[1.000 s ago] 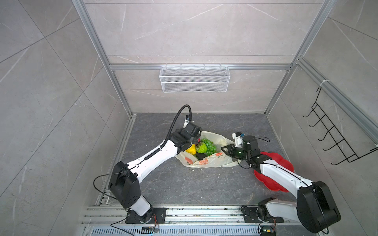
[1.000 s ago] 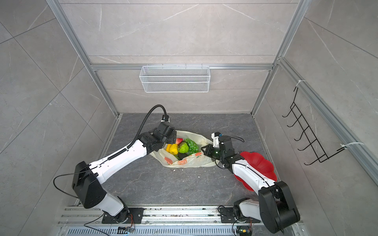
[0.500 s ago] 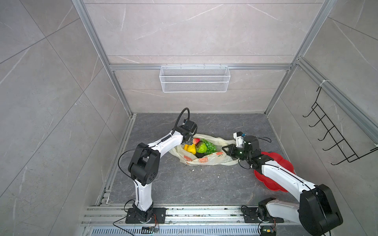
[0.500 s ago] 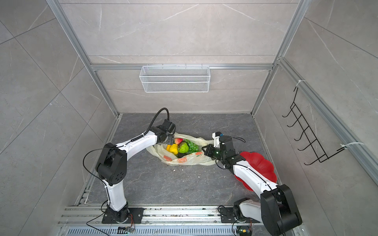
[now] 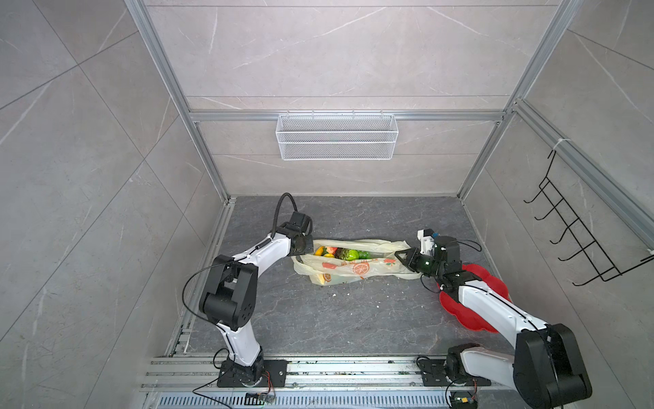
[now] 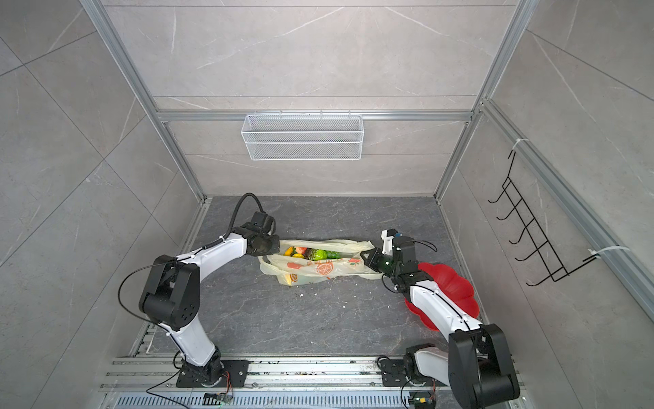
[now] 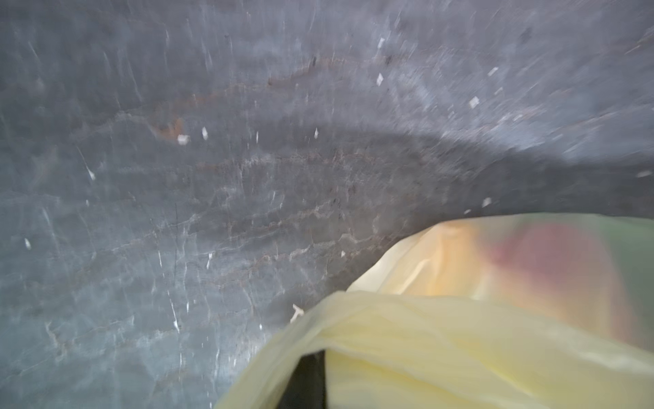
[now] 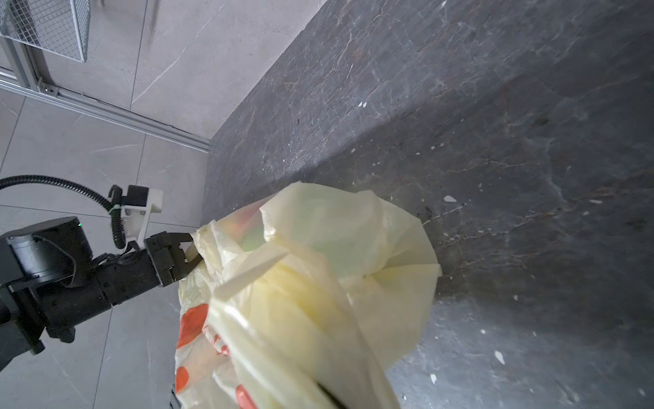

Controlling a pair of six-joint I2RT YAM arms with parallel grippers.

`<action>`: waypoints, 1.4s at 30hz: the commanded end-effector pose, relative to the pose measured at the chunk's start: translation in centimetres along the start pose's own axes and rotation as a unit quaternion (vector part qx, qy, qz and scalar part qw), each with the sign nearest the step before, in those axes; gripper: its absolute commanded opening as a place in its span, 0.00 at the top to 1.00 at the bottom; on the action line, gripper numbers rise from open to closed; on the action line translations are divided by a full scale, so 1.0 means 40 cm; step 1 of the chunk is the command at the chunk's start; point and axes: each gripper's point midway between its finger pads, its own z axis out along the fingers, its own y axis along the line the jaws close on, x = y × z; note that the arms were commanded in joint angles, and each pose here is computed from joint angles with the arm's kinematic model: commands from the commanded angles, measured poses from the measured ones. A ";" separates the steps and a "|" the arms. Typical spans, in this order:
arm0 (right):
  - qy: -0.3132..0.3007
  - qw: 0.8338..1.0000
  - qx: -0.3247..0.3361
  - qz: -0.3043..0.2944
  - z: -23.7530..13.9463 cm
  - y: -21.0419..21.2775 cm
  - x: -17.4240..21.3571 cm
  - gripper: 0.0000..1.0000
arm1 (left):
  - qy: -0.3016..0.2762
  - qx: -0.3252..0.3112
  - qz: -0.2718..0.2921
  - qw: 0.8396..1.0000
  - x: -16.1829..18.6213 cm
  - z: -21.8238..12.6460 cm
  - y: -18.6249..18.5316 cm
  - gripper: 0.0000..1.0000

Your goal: Take the fake fruits out of the plastic bag

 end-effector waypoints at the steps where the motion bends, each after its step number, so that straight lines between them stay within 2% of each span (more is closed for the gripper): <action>1: -0.017 0.999 -0.043 0.019 0.015 0.026 -0.030 1.00 | -0.068 0.038 -0.055 0.995 -0.085 -0.062 0.004 1.00; 4: -0.005 0.999 -0.052 -0.010 0.036 0.069 -0.020 1.00 | -0.069 0.063 -0.058 0.994 -0.087 -0.078 -0.016 1.00; 6: 0.006 0.997 -0.058 -0.055 0.044 0.121 -0.002 1.00 | -0.075 0.070 -0.062 0.993 -0.091 -0.084 -0.018 1.00; 10: 0.004 0.991 -0.092 -0.095 0.021 0.181 0.005 1.00 | -0.065 0.060 -0.096 0.991 -0.090 -0.070 0.031 1.00; 13: -0.010 0.990 -0.102 -0.094 -0.002 0.174 -0.009 1.00 | -0.063 0.056 -0.137 0.987 -0.089 -0.061 0.082 1.00; 16: -0.023 0.990 -0.122 -0.060 -0.014 0.147 -0.033 1.00 | -0.063 0.062 -0.163 0.983 -0.083 -0.056 0.105 1.00; 19: -0.018 0.991 -0.121 -0.048 0.000 0.129 -0.031 1.00 | -0.064 0.068 -0.167 0.981 -0.084 -0.056 0.103 1.00; 22: -0.005 0.992 -0.093 -0.082 0.024 0.146 0.001 1.00 | -0.062 0.093 -0.148 0.983 -0.087 -0.063 0.057 1.00; 24: 0.005 0.992 -0.060 -0.114 0.039 0.163 0.023 0.93 | -0.065 0.103 -0.123 0.985 -0.087 -0.074 0.014 1.00; 29: 0.014 0.994 -0.002 -0.111 0.067 0.141 0.027 0.70 | -0.077 0.121 -0.080 0.986 -0.076 -0.107 -0.075 1.00; 32: 0.018 0.992 0.033 -0.118 0.075 0.128 0.032 0.54 | -0.083 0.122 -0.061 0.987 -0.064 -0.121 -0.107 1.00; 35: 0.023 0.988 0.078 -0.135 0.075 0.118 0.040 0.42 | -0.090 0.126 -0.051 0.987 -0.059 -0.132 -0.128 1.00; 38: 0.022 0.981 0.128 -0.147 0.064 0.100 0.041 0.35 | -0.096 0.117 -0.052 0.987 -0.057 -0.135 -0.124 1.00; 42: 0.020 0.970 0.174 -0.170 0.048 0.091 0.047 0.30 | -0.105 0.103 -0.058 0.987 -0.057 -0.137 -0.109 1.00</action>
